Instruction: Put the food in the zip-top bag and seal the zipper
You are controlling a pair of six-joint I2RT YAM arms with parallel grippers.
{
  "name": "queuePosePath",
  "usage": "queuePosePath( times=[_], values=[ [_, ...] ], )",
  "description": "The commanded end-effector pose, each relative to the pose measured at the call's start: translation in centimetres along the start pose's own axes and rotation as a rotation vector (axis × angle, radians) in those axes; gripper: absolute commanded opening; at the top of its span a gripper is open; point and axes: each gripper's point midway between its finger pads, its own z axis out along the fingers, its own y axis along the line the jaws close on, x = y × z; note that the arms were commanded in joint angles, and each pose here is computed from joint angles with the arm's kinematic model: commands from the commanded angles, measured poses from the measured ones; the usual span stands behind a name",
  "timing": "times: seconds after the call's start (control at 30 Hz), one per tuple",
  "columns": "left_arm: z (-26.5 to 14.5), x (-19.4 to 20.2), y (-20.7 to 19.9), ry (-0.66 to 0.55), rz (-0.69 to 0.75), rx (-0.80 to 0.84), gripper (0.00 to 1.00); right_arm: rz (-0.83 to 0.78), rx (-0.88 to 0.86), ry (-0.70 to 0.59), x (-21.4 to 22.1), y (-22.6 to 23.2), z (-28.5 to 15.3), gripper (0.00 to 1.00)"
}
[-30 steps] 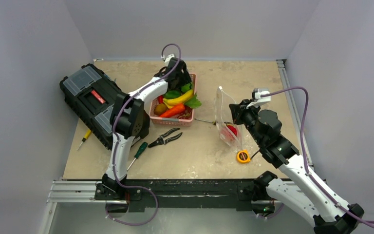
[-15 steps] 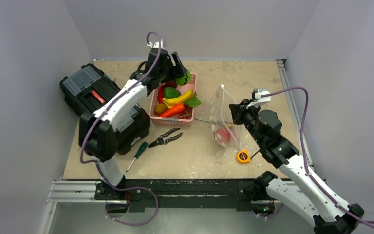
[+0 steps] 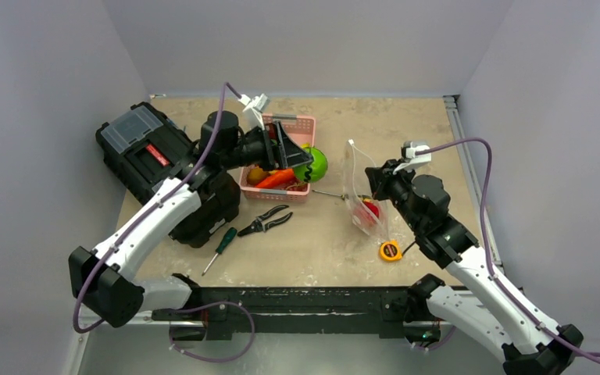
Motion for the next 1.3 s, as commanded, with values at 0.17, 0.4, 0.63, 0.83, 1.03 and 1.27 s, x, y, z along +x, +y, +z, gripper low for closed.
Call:
queuePosePath(
  times=[0.17, 0.4, 0.63, 0.83, 1.03, 1.27],
  values=[
    [-1.7, 2.0, -15.7, 0.004, 0.159, 0.547, 0.41, -0.018, -0.055, -0.032, -1.7, 1.3, 0.0, 0.00],
    [3.0, 1.9, -15.6, 0.014, 0.059, 0.564, 0.34, 0.015, -0.132, -0.046, -2.8, 2.9, -0.4, 0.00],
    [6.8, 3.8, -9.7, 0.058, 0.017, 0.327, 0.28, 0.068, -0.182, -0.101, -4.6, 3.9, -1.9, 0.00],
    [6.5, 5.7, -6.2, 0.084, 0.031, 0.182, 0.27, 0.083, -0.174, -0.149, -6.0, 3.7, -2.7, 0.00],
    [6.0, 7.4, -4.0, 0.124, 0.060, 0.055, 0.26, 0.098, -0.187, -0.135, -5.4, 4.0, -2.0, 0.00],
    [6.6, 7.8, -4.7, 0.150, 0.081, 0.056, 0.53, 0.102, -0.213, -0.106, -4.8, 4.6, -1.5, 0.00]
  ],
)
